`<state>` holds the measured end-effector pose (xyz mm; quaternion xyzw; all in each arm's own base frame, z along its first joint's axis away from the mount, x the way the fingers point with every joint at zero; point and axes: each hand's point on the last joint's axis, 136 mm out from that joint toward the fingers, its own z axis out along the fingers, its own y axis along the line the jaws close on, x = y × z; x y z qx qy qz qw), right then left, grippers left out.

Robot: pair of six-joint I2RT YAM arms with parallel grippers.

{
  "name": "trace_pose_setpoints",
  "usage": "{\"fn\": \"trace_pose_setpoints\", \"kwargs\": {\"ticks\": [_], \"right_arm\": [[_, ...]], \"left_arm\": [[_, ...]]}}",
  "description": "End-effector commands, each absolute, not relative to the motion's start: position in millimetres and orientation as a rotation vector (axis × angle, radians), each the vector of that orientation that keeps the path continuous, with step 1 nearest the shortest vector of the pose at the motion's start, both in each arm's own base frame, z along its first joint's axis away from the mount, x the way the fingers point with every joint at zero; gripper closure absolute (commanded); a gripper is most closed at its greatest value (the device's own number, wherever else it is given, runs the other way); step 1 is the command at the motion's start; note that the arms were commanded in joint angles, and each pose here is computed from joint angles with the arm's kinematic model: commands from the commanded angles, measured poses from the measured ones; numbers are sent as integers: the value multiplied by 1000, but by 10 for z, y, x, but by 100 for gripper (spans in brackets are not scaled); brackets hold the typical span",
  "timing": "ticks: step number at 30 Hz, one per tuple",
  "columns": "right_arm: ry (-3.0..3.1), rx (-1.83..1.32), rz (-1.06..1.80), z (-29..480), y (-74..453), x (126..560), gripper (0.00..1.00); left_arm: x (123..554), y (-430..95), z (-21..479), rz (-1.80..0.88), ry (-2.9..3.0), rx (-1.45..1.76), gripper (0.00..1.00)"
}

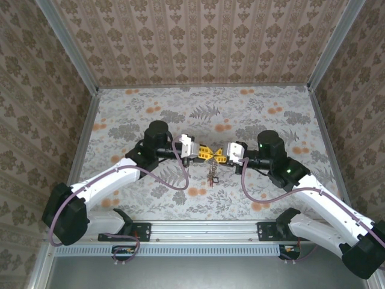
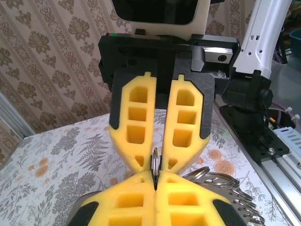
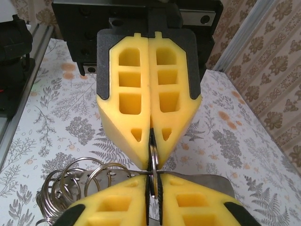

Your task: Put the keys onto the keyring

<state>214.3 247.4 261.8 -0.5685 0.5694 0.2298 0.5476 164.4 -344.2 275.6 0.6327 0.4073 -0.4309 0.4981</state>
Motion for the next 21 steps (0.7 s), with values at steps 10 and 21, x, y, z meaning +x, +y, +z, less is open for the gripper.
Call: {"fn": "trace_pose_setpoints", "kwargs": {"ticks": [10, 21], "right_arm": [[1192, -1432, 383, 2587, 2358, 2039, 100], [1078, -1451, 366, 2701, 2401, 1985, 100]], "left_arm": [[1583, -3373, 2809, -991, 1016, 1605, 60], [1551, -3409, 2834, -1028, 993, 1629, 58]]}}
